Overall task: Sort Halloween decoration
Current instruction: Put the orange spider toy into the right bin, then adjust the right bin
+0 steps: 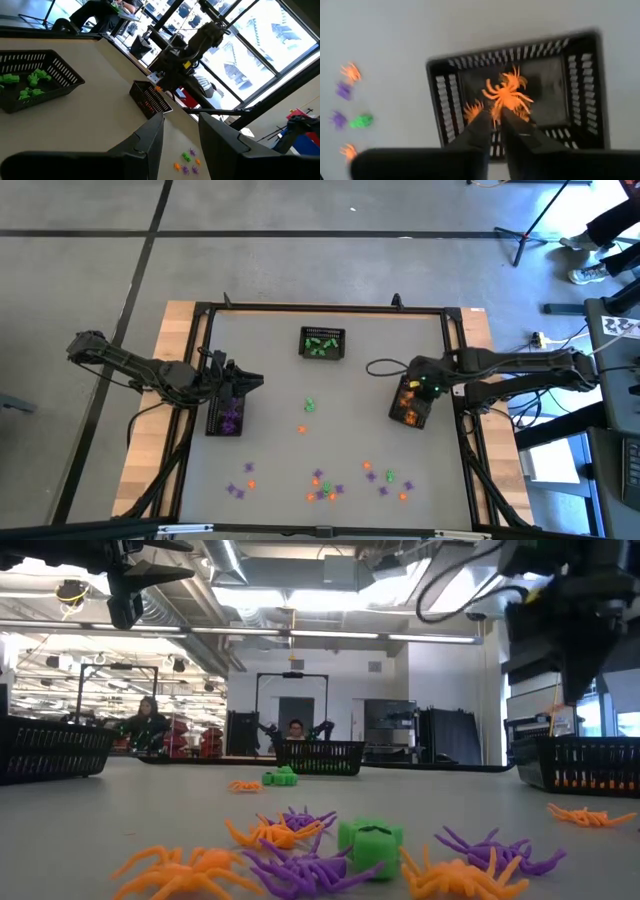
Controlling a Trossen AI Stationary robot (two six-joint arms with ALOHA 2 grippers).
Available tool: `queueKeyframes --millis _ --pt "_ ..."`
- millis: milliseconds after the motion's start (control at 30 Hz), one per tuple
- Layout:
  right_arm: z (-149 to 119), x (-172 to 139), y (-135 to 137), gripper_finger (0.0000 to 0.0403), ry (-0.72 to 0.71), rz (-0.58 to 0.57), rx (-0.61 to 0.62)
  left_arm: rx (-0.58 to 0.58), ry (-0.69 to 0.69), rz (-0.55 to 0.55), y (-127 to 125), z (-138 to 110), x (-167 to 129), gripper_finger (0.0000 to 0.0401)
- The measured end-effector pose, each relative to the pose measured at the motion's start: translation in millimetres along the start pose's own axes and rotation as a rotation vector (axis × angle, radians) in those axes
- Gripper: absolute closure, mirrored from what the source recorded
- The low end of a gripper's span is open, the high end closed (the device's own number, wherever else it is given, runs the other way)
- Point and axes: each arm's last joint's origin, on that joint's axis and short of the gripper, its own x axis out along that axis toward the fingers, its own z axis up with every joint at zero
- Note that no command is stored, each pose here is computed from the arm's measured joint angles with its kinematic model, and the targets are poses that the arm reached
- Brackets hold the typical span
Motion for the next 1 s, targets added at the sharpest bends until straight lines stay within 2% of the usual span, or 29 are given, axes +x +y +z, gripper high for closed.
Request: queueKeyframes --millis 200,333,500,667,1000 --pt "-3 8 -4 0.0271 0.034 -0.070 -0.013 -0.001 0.000 0.000 0 0 0 0.0285" --pt "-6 12 -8 0.0245 0.042 -0.121 -0.036 -0.007 0.000 0.000 0 0 0 0.0285" --pt "-12 22 -16 0.0240 0.049 -0.218 -0.041 -0.009 0.000 0.000 0 0 0 0.0285" --pt "-16 27 -19 0.0240 0.056 -0.239 -0.010 -0.011 0.000 0.000 0 0 0 0.0285" --pt "-5 33 -30 0.0239 -0.005 -0.309 0.237 -0.031 -0.005 0.004 0 0 0 0.0285"
